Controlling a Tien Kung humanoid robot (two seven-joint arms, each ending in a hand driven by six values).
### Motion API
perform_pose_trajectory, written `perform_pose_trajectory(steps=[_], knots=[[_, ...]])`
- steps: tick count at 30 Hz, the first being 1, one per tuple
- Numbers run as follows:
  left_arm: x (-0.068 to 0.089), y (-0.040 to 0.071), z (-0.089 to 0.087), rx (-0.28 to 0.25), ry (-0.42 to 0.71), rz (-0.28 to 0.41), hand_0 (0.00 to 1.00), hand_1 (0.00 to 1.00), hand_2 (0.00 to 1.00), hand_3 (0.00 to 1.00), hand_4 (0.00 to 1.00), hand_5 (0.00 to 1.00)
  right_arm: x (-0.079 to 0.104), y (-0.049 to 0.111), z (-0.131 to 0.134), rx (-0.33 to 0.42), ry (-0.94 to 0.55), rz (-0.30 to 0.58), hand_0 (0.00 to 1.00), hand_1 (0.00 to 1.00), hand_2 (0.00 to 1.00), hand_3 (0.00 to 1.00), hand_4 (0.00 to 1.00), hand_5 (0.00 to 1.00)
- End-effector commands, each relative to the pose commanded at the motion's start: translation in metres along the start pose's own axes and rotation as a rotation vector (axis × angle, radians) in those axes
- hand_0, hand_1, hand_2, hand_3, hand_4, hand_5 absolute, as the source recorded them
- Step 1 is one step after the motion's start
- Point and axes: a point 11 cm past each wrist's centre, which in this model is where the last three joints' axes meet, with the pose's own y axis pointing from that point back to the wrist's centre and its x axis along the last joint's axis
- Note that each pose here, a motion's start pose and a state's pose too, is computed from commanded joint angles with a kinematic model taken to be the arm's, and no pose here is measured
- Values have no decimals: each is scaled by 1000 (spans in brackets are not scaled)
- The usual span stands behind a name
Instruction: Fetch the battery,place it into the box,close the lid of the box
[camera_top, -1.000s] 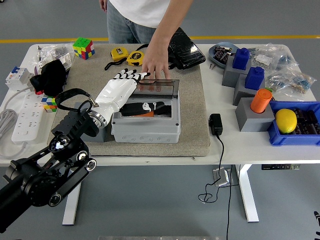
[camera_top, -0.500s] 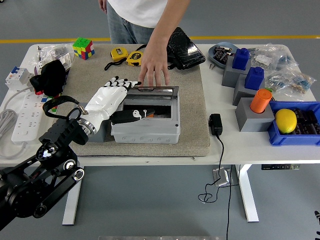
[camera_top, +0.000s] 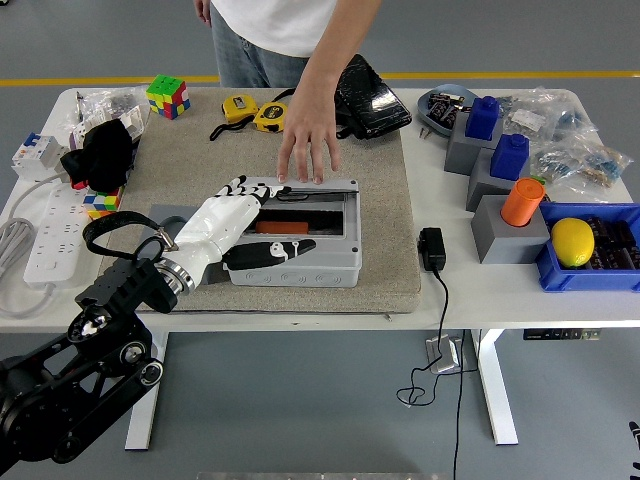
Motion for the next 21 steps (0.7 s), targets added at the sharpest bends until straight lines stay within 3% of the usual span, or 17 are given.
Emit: perform_pose_trajectory(steps=[5, 7, 10, 15, 21], knots=[[-12, 2, -5, 25, 40, -82, 998, 958, 876, 895, 998, 998, 0, 0, 1, -1, 3, 0, 849, 810, 773, 802, 998, 998], [-12, 2, -5, 26, 45, -83, 998, 958, 876, 895, 998, 998, 0, 0, 1, -1, 3, 1, 849, 810, 773, 802, 998, 998], [-4, 2, -2, -7, 42, -22, 998, 970, 904, 921, 998, 998, 0, 0, 1, -2, 4, 1, 850, 810, 773, 803, 998, 998], [21, -1, 0, -83, 104, 148, 998, 970, 904, 921, 998, 998, 0, 0, 2, -3, 5, 0, 850, 810, 773, 803, 998, 998], [41, -2, -19, -116, 320, 247, 998, 975, 920, 926, 998, 998, -2, 0, 3, -4, 8, -3, 850, 810, 773, 802, 998, 998]])
